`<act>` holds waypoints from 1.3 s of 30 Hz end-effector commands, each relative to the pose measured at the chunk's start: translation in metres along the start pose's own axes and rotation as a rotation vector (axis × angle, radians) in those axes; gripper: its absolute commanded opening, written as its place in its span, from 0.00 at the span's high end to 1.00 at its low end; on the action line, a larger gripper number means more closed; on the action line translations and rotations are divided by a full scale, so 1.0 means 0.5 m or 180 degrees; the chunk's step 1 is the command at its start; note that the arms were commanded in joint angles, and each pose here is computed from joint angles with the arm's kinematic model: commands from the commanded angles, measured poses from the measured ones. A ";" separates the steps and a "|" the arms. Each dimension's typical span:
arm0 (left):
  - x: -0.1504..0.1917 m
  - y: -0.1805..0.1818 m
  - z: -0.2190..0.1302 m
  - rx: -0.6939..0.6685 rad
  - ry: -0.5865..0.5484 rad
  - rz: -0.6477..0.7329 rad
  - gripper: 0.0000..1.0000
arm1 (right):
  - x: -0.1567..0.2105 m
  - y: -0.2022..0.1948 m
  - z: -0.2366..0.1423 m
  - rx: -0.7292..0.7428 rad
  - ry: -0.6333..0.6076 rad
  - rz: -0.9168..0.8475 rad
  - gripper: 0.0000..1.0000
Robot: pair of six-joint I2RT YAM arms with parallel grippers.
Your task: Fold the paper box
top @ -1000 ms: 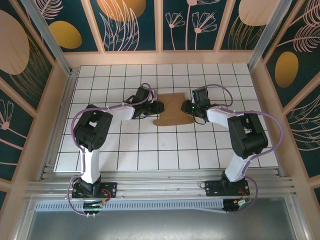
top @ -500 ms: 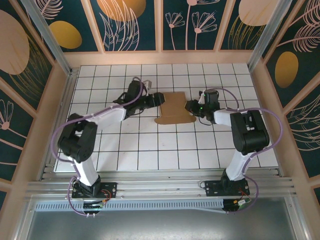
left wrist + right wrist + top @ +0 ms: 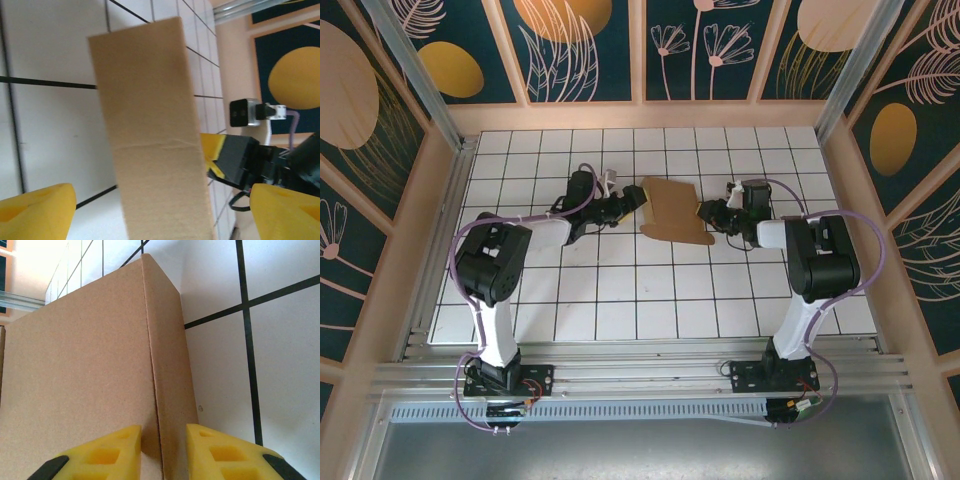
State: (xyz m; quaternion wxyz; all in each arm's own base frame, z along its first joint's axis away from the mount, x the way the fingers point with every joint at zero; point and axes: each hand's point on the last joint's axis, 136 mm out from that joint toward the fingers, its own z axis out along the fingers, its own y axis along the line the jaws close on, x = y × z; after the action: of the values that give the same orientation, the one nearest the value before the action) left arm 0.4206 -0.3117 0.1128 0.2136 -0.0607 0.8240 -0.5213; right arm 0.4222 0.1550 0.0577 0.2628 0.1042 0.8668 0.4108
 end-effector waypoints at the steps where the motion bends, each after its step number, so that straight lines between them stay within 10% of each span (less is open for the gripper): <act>1: 0.003 -0.070 0.038 0.0454 0.0067 0.0013 0.10 | 0.079 -0.077 0.011 0.0381 0.0327 0.0319 0.71; 10: 0.020 -0.023 0.070 0.0385 -0.0008 -0.0347 0.17 | 0.078 -0.062 0.014 0.0345 0.0329 0.0276 0.71; 17: -0.015 0.094 0.019 -0.0875 -0.0499 -0.0266 0.15 | 0.072 -0.060 0.011 0.0368 0.0304 0.0244 0.72; 39: 0.017 0.012 0.076 -0.0045 0.0051 -0.0307 0.06 | 0.067 -0.124 -0.010 0.0523 0.0226 0.0489 0.73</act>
State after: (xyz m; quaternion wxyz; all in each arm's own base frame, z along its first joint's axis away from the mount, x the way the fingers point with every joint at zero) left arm 0.4261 -0.3336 0.0781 0.1793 -0.1219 0.8352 -0.5054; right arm 0.4208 0.1520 0.0558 0.2543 0.1114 0.8644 0.4192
